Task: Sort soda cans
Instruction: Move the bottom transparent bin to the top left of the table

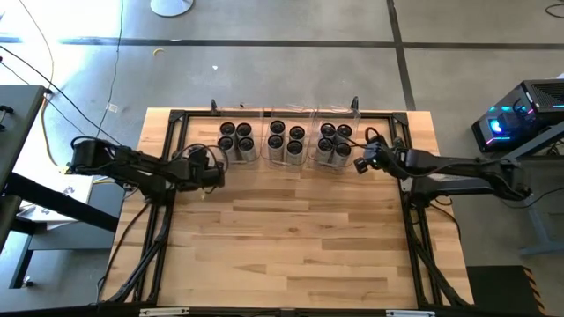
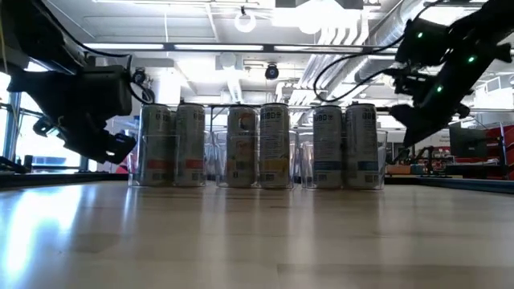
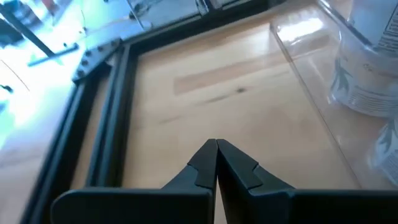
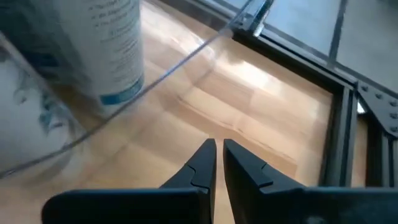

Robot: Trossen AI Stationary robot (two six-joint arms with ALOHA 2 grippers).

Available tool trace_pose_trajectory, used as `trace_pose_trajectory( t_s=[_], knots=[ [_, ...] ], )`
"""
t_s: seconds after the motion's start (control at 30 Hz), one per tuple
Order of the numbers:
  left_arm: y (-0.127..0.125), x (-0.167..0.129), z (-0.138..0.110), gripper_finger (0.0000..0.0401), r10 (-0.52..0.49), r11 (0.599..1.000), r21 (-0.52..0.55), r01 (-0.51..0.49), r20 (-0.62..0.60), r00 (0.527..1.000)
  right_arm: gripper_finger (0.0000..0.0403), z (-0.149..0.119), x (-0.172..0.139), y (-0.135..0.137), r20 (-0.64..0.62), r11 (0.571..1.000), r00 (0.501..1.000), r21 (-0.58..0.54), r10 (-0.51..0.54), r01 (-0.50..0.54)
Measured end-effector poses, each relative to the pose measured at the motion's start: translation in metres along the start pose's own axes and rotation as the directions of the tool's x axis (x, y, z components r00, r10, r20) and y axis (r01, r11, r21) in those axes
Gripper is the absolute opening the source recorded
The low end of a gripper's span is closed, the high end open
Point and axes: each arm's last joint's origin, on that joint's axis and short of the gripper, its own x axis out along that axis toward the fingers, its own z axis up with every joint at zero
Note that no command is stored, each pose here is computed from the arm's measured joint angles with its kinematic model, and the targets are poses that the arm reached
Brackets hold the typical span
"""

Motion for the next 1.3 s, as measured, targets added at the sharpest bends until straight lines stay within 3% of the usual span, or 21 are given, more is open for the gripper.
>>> trace_pose_trajectory(
  t_s=[0.1,0.2,0.5,1.03,1.17,1.3],
  knots=[
    [-0.001,0.003,0.004,0.0001,0.013,0.999,0.051,-0.014,0.019,1.000,0.0023,-0.002,0.014,0.002,0.020,1.000,1.000,0.005,-0.009,0.009],
    [-0.004,0.005,0.007,0.0000,0.002,0.996,0.088,-0.005,0.037,0.999,0.0023,-0.014,0.033,0.001,0.043,0.998,0.997,-0.012,0.064,-0.064],
    [-0.017,0.007,0.011,0.0000,-0.054,0.983,0.182,0.039,0.078,0.996,0.0006,-0.023,0.064,-0.022,0.217,0.968,0.965,0.167,0.147,-0.186],
    [-0.046,0.023,0.000,0.0000,-0.126,0.983,0.141,0.115,0.067,0.990,0.0000,-0.021,0.081,-0.044,0.171,0.974,0.965,0.082,0.196,-0.213],
    [-0.053,0.017,-0.001,0.0000,-0.199,0.968,0.169,0.186,0.065,0.978,0.0000,-0.021,0.081,-0.044,0.170,0.972,0.964,0.082,0.204,-0.220],
    [-0.054,0.011,-0.004,0.0000,-0.218,0.960,0.193,0.201,0.072,0.973,0.0000,-0.021,0.080,-0.042,0.175,0.952,0.943,0.073,0.282,-0.298]
  ],
)
